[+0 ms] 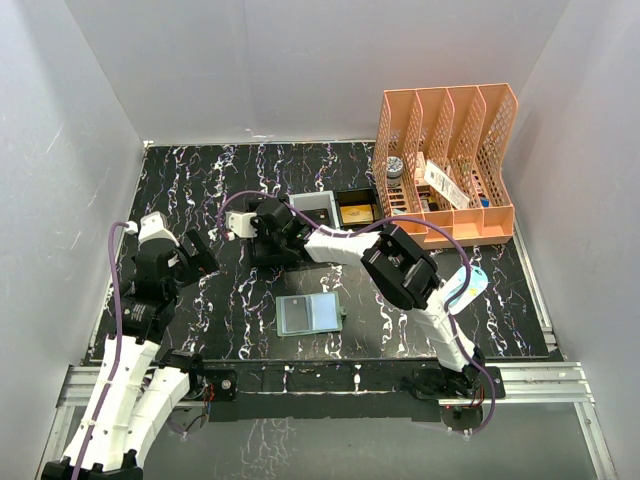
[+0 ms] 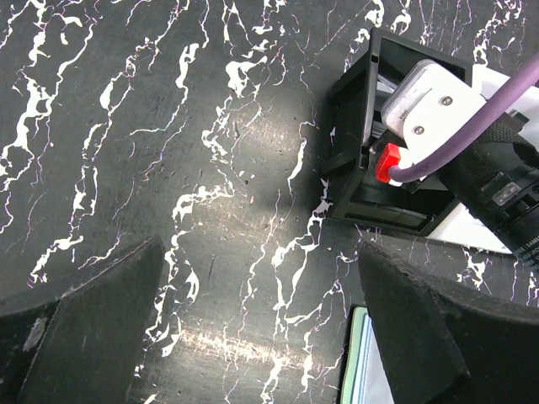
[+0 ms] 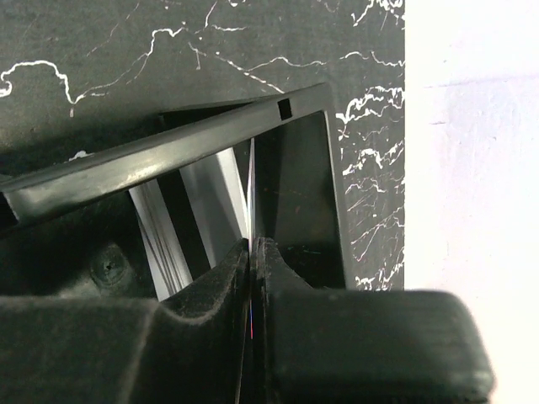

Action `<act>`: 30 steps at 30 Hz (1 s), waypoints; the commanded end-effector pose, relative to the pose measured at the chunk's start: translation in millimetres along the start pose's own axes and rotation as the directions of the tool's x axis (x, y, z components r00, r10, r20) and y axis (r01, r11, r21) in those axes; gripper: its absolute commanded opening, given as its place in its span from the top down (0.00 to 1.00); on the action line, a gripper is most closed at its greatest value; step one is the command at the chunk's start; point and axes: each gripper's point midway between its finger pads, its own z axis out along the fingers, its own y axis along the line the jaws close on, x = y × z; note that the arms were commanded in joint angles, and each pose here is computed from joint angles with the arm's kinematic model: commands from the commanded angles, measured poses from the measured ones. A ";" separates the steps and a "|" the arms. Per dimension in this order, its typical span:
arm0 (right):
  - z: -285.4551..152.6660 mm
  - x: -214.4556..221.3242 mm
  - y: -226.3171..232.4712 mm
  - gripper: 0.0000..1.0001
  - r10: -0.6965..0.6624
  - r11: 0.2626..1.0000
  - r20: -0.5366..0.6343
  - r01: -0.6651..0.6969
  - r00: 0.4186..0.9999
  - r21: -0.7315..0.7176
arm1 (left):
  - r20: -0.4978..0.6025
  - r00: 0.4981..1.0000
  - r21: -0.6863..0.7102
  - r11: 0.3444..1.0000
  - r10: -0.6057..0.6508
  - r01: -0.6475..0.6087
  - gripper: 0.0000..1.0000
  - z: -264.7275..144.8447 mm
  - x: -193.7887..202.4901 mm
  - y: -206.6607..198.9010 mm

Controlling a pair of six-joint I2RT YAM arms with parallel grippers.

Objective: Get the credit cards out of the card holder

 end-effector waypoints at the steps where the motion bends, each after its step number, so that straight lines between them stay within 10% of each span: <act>1: -4.7 -14.2 -24.5 0.96 0.019 0.998 0.019 -0.020 1.000 0.054 | -0.001 1.000 -0.011 1.000 0.008 -0.008 0.01 -0.1 0.6 3.2; 20: 11.4 -6.9 -17.6 0.87 0.037 0.997 -0.012 -0.036 0.999 0.062 | -0.028 0.999 0.003 1.000 0.020 -0.020 0.01 3.5 5.1 -0.2; 30: -2.4 -9.3 -19.4 0.67 0.072 0.995 0.016 -0.073 0.997 0.069 | -0.038 0.999 0.011 1.000 0.025 -0.025 0.01 4.8 7.0 -1.6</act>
